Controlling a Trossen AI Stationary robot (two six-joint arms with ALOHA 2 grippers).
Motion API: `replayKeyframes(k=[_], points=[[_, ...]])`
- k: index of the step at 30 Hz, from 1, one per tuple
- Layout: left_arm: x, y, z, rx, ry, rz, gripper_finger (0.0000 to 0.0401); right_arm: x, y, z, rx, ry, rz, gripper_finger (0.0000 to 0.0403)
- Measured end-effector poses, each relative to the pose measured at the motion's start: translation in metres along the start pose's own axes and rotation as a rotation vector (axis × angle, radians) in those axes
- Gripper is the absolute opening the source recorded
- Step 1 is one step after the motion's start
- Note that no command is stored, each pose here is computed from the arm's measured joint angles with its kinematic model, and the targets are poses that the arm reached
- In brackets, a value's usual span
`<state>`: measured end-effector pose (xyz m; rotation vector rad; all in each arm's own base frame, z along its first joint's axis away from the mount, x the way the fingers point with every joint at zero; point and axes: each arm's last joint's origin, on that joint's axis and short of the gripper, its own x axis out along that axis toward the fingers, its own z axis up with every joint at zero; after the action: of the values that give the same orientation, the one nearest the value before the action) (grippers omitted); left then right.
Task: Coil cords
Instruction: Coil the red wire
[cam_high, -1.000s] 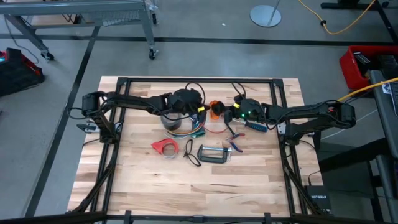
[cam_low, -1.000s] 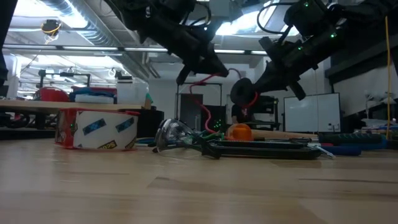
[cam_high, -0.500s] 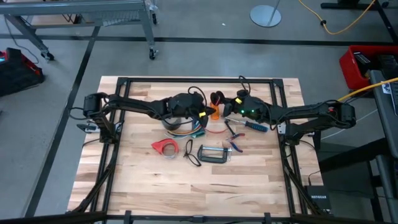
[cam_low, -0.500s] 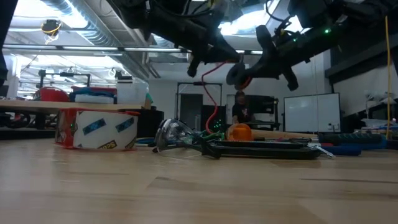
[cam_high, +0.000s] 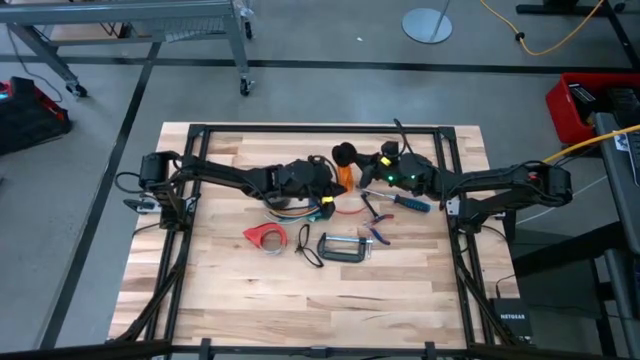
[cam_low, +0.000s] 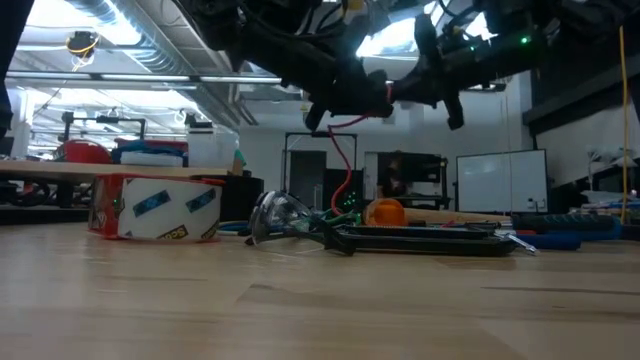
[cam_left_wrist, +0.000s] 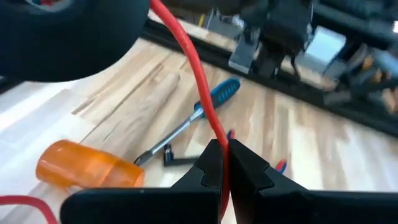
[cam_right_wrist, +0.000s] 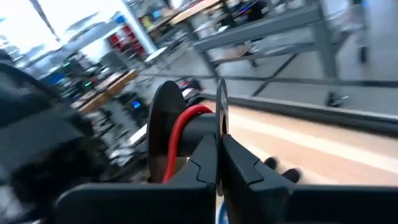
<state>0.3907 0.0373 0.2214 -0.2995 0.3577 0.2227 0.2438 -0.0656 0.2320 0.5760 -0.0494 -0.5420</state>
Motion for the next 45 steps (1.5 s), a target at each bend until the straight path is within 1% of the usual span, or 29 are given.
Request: replayKeyframes(k=[6, 11, 19, 24, 27, 29, 32, 35, 41, 43, 45], points=[[0.000, 0.003, -0.008, 0.083, 0.083, 0.054, 0.0000, -0.008, 0.005, 0.004, 0.000, 0.074, 0.110, 0.0005], [-0.001, 0.006, -0.012, 0.160, 0.127, 0.093, 0.0001, -0.019, 0.006, 0.008, -0.007, 0.147, 0.157, 0.0005], [-0.002, 0.005, -0.012, 0.320, 0.139, 0.084, 0.0020, -0.037, 0.010, 0.017, -0.002, 0.217, 0.251, 0.0005], [-0.001, 0.008, -0.020, 0.380, 0.193, 0.088, 0.0035, -0.044, 0.016, 0.026, 0.018, 0.205, 0.367, 0.0005], [-0.002, 0.007, -0.017, 0.389, 0.177, 0.087, 0.0042, -0.045, 0.017, 0.024, 0.032, 0.247, 0.404, 0.0005], [-0.002, 0.007, -0.018, 0.399, 0.190, 0.088, 0.0045, -0.046, 0.018, 0.025, 0.033, 0.250, 0.421, 0.0005], [-0.002, 0.008, -0.019, 0.405, 0.200, 0.088, 0.0044, -0.046, 0.016, 0.022, 0.034, 0.278, 0.416, 0.0005], [-0.002, 0.008, -0.020, 0.406, 0.213, 0.090, 0.0038, -0.046, 0.016, 0.021, 0.032, 0.300, 0.413, 0.0005], [-0.004, 0.011, -0.028, 0.413, 0.297, 0.102, 0.0016, -0.054, 0.014, 0.021, 0.032, 0.359, 0.426, 0.0005], [-0.005, 0.013, -0.029, 0.416, 0.316, 0.123, 0.0005, -0.057, 0.014, 0.020, 0.033, 0.387, 0.439, 0.0005], [-0.005, 0.016, -0.029, 0.416, 0.322, 0.146, 0.0003, -0.060, 0.014, 0.020, 0.034, 0.419, 0.458, 0.0005]])
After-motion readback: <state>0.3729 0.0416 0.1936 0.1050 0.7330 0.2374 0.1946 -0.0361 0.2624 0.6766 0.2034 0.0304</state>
